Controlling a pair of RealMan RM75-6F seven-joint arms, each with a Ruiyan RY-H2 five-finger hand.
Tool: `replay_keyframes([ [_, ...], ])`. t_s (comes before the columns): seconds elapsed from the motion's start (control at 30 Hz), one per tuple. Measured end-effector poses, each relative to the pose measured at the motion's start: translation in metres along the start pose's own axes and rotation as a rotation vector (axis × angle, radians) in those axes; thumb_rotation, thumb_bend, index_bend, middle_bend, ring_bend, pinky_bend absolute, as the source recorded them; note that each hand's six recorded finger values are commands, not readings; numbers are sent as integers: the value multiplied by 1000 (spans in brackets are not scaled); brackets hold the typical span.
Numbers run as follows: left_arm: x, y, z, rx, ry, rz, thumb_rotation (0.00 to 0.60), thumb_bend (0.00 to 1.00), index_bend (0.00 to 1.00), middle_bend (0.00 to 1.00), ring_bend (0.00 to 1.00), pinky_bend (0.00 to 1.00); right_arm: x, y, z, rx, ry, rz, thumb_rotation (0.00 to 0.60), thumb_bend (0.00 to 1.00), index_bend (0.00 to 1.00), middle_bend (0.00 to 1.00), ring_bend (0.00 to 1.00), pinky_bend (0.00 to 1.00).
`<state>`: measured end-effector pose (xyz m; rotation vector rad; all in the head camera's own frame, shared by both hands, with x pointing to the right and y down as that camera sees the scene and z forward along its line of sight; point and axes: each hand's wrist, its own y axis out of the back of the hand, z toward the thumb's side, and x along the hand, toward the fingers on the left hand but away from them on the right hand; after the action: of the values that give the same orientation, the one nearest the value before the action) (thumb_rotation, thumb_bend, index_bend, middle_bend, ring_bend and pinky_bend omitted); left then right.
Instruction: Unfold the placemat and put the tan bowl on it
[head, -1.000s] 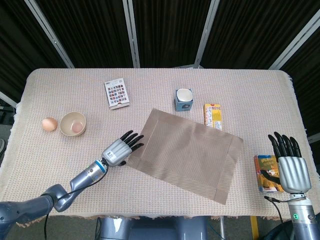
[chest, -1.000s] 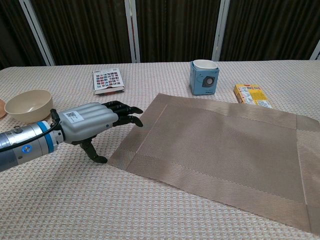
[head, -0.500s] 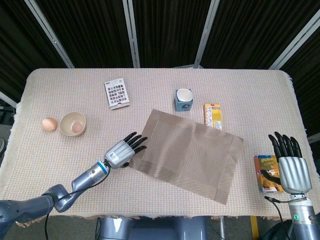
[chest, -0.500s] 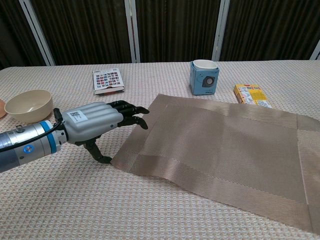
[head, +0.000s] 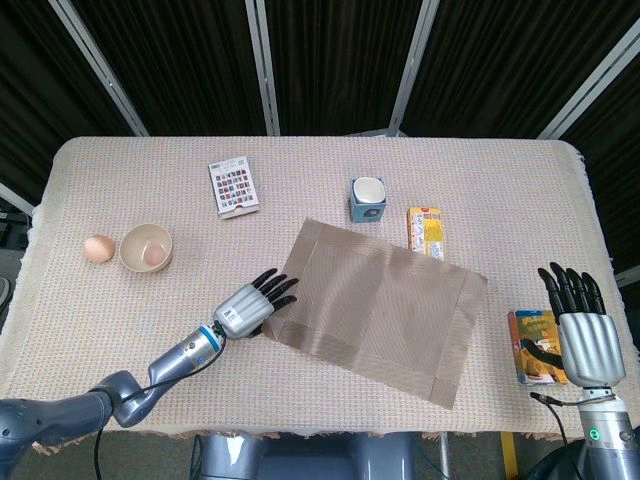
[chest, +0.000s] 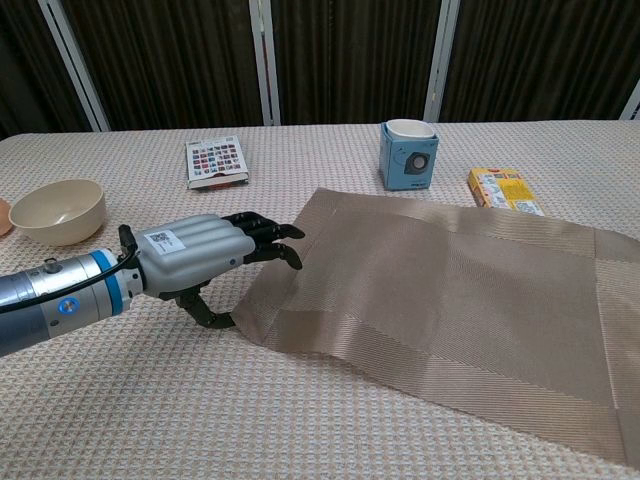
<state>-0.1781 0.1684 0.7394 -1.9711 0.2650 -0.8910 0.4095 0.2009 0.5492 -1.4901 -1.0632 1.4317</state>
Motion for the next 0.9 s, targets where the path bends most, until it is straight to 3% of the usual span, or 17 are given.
replay_keyframes([
  [0.27,0,0,4,-10,-7,-1,600,421,241,0,0,0,0,0,-2,1,0,1,600,0,0,0,0,0],
  [0.53,0,-6,9,-30,-9,-11,600,423,445,0,0,0,0,3,-2,-6,0,-5,600,0,0,0,0,0],
  [0.9,-1,-9,9,-32,-1,-15,600,469,581,0,0,0,1,6,-1,-14,6,-13,600,0,0,0,0,0],
])
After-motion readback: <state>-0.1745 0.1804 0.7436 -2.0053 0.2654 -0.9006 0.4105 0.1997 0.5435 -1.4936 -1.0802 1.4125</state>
